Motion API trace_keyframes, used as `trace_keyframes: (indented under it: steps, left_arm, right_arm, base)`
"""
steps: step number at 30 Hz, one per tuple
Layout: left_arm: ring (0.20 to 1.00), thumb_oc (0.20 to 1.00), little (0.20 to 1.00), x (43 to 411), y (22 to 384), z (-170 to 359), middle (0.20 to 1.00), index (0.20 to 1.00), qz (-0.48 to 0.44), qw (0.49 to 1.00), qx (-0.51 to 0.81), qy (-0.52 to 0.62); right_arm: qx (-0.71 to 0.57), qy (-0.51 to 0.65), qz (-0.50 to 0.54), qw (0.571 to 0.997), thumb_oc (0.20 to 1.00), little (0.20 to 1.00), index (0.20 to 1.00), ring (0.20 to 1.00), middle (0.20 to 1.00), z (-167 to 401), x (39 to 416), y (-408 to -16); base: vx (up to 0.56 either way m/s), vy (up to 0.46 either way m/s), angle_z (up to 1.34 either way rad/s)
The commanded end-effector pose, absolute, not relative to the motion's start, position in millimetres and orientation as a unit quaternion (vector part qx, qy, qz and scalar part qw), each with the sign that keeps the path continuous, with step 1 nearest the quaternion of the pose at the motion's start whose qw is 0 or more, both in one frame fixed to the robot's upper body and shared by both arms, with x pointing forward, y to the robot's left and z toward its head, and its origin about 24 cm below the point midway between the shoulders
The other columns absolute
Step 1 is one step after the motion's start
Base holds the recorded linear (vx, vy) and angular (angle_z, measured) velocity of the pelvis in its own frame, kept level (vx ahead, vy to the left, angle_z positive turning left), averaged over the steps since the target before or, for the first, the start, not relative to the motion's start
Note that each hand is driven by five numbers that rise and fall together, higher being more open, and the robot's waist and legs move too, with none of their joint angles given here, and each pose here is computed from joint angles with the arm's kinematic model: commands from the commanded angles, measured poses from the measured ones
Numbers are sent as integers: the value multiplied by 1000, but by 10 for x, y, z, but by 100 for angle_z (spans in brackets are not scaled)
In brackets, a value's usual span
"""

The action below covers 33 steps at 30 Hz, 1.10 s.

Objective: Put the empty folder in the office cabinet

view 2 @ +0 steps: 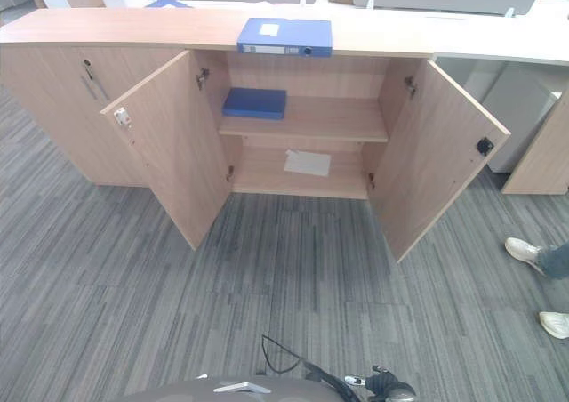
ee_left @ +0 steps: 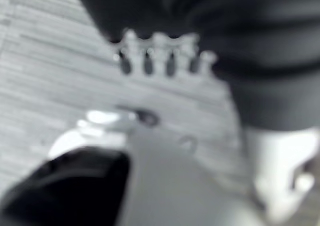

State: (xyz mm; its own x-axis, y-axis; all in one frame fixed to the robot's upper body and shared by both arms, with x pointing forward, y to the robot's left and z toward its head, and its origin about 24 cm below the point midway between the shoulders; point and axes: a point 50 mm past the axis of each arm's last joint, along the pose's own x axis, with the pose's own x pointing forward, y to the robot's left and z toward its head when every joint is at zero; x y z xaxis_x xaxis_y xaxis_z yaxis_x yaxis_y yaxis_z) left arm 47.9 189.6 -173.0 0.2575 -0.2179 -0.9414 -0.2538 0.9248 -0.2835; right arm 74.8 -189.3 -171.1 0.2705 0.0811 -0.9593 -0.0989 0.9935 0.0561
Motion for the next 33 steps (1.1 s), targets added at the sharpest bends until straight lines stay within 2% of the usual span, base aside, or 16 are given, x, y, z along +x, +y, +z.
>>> trace_keyframes:
  steps: [1, 33]
  left_arm:
    - [1000, 1000, 1000, 565, 1844, -1735, 1000, 1000, 14, 769, -205, 606]
    - [1000, 1000, 1000, 521, 1841, -1741, 1000, 1000, 26, 764, -218, 607]
  right_arm:
    - [-32, 587, 52, 807, 1000, 1000, 1000, 1000, 1000, -1671, 900, -2002]
    - [-18, 593, 45, 803, 1000, 1000, 1000, 1000, 1000, -1682, 851, -2000]
  base:
    - [0, 0, 0]
    - [0, 0, 0]
